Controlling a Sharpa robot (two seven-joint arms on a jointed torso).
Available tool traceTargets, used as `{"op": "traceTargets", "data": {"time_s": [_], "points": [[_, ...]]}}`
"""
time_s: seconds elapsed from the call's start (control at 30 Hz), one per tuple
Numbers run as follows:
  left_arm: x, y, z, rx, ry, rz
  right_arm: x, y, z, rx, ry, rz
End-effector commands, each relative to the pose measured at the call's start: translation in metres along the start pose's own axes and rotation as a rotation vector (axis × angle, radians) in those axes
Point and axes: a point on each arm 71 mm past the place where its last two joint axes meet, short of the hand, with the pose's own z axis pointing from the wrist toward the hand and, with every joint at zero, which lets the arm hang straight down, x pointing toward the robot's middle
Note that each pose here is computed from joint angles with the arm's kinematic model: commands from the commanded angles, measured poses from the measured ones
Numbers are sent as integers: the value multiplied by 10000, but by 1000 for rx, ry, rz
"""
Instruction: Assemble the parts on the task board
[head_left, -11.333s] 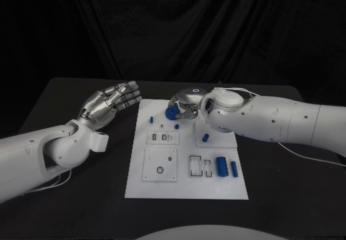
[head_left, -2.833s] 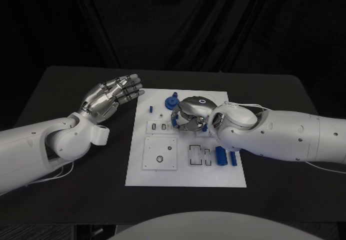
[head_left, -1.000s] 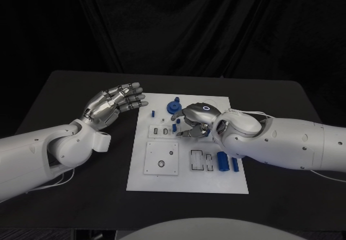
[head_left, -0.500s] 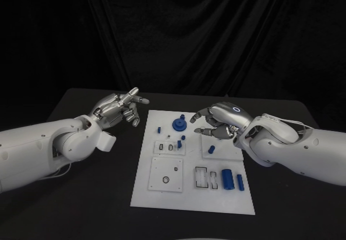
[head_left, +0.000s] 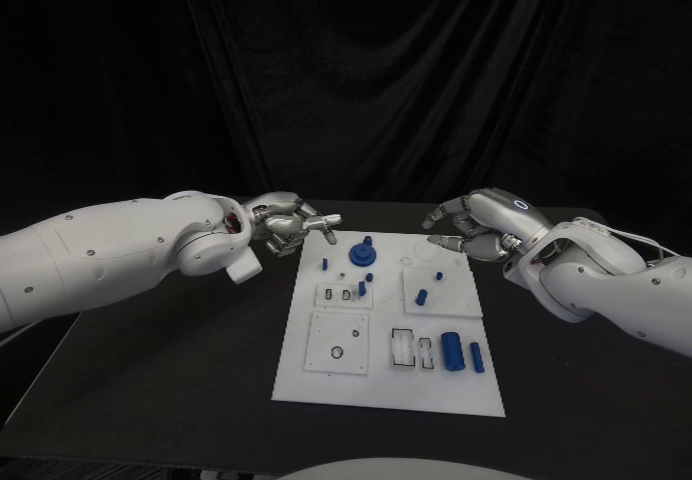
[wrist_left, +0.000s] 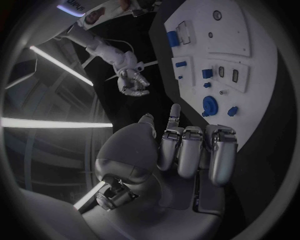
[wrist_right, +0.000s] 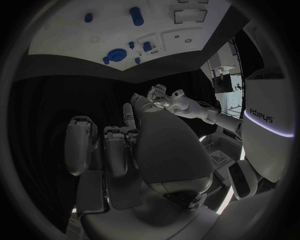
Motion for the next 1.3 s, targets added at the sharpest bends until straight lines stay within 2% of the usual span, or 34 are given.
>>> {"op": "traceTargets", "data": {"time_s": [0.03,0.2,0.5,0.77,0.93,1.03,1.3], "points": [[52,52,63,-191,38,287,6,-47,-20,29,5,16],[164,-65,239,-275,41,445,11,-121,-64,70,30,16],[371,-249,517,-443,78,568,56,-191,-166,128,74,27],[423,-348,720,-481,72,598,149,-198,-207,149,90,39],[476,-355,786,-525,85,613,190,-192,-213,154,100,45],[508,-330,807,-559,89,618,211,-192,-221,157,107,48],[580,-263,862,-598,106,621,247,-197,-225,160,109,50]]}}
